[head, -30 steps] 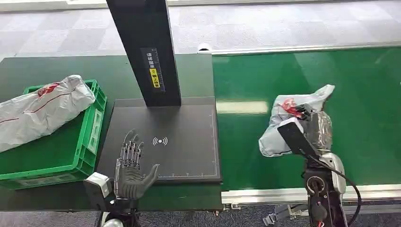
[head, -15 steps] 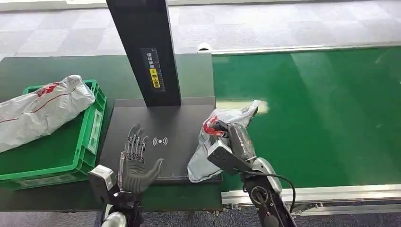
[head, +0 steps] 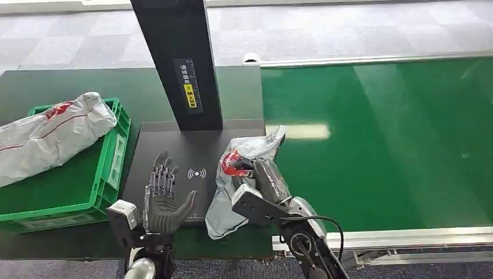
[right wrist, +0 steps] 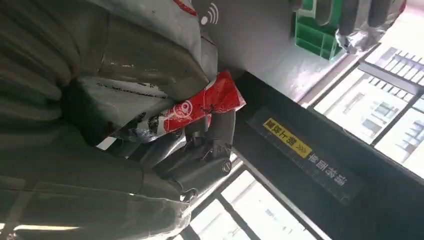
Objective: Moved the parcel from conveyor to table for the left to box.
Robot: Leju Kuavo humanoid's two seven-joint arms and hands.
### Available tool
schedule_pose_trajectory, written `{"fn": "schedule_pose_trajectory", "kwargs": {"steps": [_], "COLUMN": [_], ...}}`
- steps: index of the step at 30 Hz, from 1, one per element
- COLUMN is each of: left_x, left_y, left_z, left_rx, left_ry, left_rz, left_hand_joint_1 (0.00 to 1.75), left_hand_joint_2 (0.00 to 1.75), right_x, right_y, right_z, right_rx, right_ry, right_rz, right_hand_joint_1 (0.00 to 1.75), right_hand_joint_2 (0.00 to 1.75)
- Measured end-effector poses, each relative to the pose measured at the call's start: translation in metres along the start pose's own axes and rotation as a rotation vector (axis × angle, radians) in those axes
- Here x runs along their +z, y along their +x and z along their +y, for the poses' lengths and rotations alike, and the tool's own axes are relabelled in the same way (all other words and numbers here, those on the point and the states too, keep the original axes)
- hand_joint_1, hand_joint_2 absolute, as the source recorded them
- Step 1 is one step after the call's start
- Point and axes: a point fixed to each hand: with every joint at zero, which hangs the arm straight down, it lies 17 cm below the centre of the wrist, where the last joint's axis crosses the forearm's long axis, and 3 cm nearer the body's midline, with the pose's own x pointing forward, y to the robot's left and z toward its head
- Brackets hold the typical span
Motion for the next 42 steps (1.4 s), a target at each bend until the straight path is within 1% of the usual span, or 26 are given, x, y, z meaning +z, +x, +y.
{"fn": "schedule_pose_trajectory", "kwargs": {"steps": [7,13,14,15,20,25,29,31,32,35,38,41,42], "left_x": [0.0,0.0,0.0,0.0,-0.001,0.002,0.003,0.005,0.006,0.018,0.028,0.026,0.025], "left_y": [-0.003,-0.003,-0.003,-0.003,-0.002,-0.004,-0.004,-0.005,-0.006,-0.021,-0.034,-0.043,-0.049], "left_z": [0.002,0.003,0.004,0.004,0.008,0.015,0.019,0.017,0.014,-0.01,-0.024,-0.024,-0.024], "left_rx": [0.0,0.0,0.001,0.0,-0.008,-0.028,-0.043,-0.064,-0.082,-0.239,-0.404,-0.547,-0.624], "left_ry": [0.011,0.014,0.017,0.02,0.037,0.046,0.045,0.019,-0.008,-0.205,-0.381,-0.5,-0.54], "left_rz": [0.004,0.004,0.003,0.003,0.001,0.002,0.003,0.003,0.008,0.042,0.054,0.046,0.05], "left_hand_joint_1": [0.0,0.0,0.0,0.0,0.0,0.0,0.0,0.0,0.0,0.0,0.0,0.0,0.0], "left_hand_joint_2": [1.75,1.75,1.75,1.75,1.75,1.75,1.75,1.75,1.75,1.75,1.75,1.75,1.75], "right_x": [-0.005,-0.007,-0.007,-0.008,-0.01,-0.011,-0.008,-0.005,-0.002,0.01,0.024,0.029,0.029], "right_y": [0.009,0.011,0.011,0.011,0.005,-0.013,-0.024,-0.03,-0.034,-0.046,-0.053,-0.054,-0.054], "right_z": [0.014,0.017,0.018,0.019,0.017,-0.017,-0.033,-0.042,-0.047,-0.066,-0.074,-0.081,-0.082], "right_rx": [-0.004,-0.008,-0.009,-0.008,-0.019,-0.01,-0.007,-0.002,-0.002,-0.013,-0.028,-0.035,-0.036], "right_ry": [0.04,0.046,0.049,0.053,0.032,-0.083,-0.121,-0.155,-0.172,-0.233,-0.264,-0.274,-0.274], "right_rz": [-0.023,-0.026,-0.026,-0.026,-0.005,0.032,0.048,0.058,0.067,0.09,0.096,0.088,0.084], "right_hand_joint_1": [1.75,1.75,0.14,0.0,0.0,0.0,0.0,0.0,0.0,0.0,0.0,0.0,0.0], "right_hand_joint_2": [1.75,1.75,1.75,1.75,1.75,1.75,1.75,1.75,1.75,1.75,1.75,1.75,1.75]}}
